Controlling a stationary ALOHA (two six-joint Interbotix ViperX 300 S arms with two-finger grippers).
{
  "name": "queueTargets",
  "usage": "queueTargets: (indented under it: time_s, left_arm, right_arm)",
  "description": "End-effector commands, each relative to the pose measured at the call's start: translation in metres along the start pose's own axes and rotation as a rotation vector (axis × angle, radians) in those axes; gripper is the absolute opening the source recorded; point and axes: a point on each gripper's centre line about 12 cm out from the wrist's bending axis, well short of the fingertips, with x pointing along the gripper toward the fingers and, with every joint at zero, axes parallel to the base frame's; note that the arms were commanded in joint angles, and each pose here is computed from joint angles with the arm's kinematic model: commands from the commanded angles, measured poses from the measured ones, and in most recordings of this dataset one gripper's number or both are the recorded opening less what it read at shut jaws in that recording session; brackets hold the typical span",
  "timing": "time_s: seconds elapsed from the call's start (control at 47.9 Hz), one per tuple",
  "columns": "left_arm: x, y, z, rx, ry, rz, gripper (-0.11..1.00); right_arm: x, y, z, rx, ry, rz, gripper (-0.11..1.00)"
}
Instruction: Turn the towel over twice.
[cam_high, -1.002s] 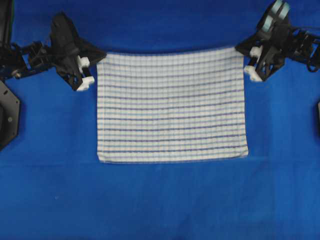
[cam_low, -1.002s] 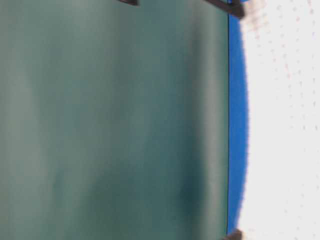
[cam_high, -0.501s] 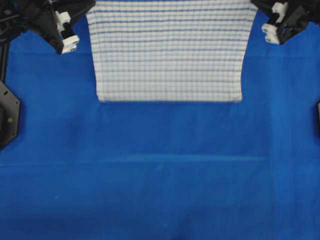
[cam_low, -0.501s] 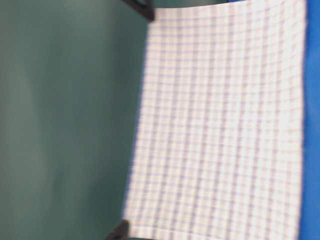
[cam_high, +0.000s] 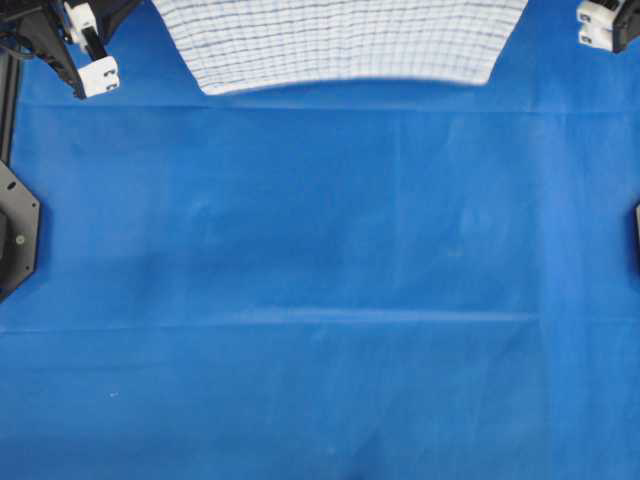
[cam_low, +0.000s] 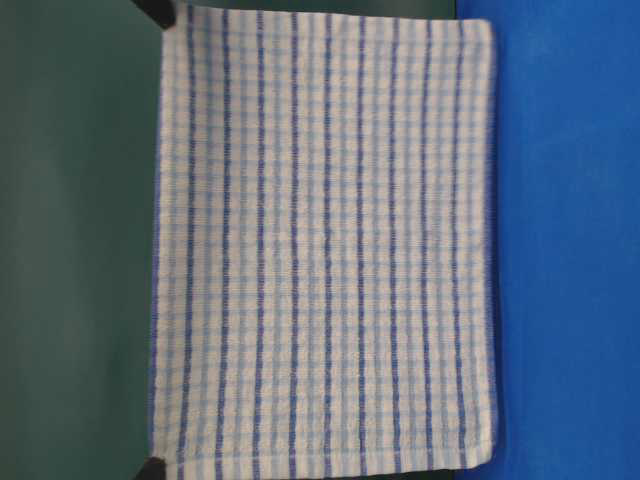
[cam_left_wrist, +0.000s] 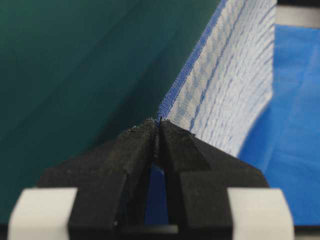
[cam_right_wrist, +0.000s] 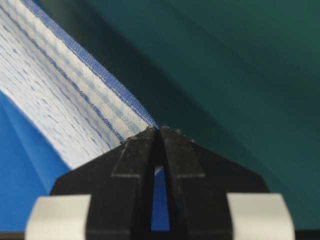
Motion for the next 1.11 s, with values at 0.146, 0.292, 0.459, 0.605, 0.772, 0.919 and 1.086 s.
queueTargets:
  time_s: [0.146,0.292,0.459,0.605,0.772,0.919,1.086]
  left_arm:
    - [0.0,0.001,0.011,-0.003,-0.031,0.002,0.03]
    - [0.0,-0.013,0.003,0.003,0.006,-0.055,0.03]
    - [-0.001,-0.05,-0.029,0.011,0.15,-0.199,0.03]
    - [-0.007,-0.093,-0.059,0.014,0.254,-0.353,0.03]
    - [-0.017,-0.138,-0.09,0.045,0.367,-0.51,0.03]
    - [-0.021,-0.169,-0.112,0.01,0.482,-0.582,0.03]
    - [-0.027,-0.193,-0.137,-0.013,0.603,-0.624,0.03]
  right_arm:
    - [-0.005,0.001,0.005,0.01,0.007,0.005,0.05]
    - [-0.005,0.019,-0.015,0.037,0.121,0.072,0.05]
    - [-0.01,0.059,-0.059,0.068,0.297,0.214,0.05]
    - [-0.017,0.091,-0.092,0.097,0.387,0.313,0.05]
    - [-0.023,0.122,-0.127,0.125,0.478,0.398,0.05]
    - [-0.029,0.147,-0.154,0.148,0.571,0.449,0.05]
    - [-0.036,0.182,-0.175,0.18,0.637,0.522,0.05]
